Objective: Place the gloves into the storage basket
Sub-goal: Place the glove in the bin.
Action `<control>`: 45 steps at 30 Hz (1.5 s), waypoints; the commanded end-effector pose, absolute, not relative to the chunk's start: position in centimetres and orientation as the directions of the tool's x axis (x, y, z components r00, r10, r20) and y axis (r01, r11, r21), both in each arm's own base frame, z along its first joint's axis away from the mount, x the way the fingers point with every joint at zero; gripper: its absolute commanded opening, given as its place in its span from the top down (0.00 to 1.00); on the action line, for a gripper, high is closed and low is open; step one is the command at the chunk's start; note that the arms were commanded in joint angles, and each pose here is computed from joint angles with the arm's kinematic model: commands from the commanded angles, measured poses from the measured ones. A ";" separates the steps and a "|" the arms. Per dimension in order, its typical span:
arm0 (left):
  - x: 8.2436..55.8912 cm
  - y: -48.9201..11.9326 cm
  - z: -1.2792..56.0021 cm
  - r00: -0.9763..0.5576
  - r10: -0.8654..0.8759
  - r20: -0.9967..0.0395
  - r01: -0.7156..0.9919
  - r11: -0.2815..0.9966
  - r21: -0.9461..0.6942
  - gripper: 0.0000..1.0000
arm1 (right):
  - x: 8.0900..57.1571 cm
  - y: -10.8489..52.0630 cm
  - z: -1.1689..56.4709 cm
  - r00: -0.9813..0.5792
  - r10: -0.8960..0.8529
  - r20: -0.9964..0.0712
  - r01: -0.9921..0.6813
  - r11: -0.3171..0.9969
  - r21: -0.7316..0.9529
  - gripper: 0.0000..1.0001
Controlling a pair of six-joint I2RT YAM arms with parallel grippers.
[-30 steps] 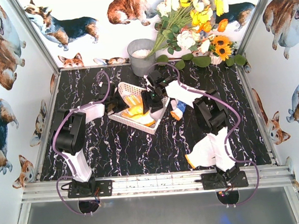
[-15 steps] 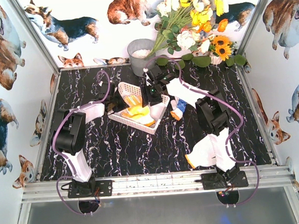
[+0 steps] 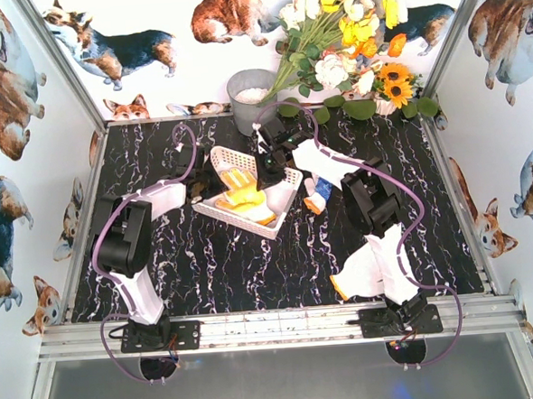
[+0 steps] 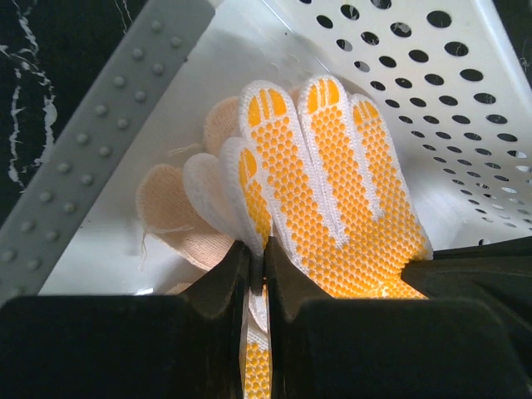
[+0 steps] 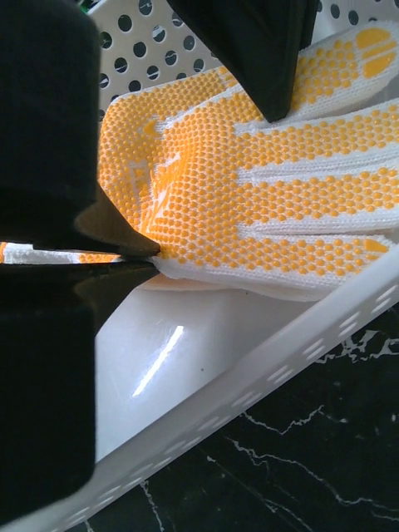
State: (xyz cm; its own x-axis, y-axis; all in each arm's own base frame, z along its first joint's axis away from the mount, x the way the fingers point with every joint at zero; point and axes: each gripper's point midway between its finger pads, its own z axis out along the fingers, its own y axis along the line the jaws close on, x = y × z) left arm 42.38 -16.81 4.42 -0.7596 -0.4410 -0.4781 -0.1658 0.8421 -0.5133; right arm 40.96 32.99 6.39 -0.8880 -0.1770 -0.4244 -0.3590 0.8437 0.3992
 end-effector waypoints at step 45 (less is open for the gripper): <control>38.5 -11.6 0.4 -0.804 -0.423 -0.418 -0.354 0.905 -0.235 0.96 | 41.3 35.1 7.7 -0.831 -0.264 -0.490 -0.479 0.787 0.389 0.66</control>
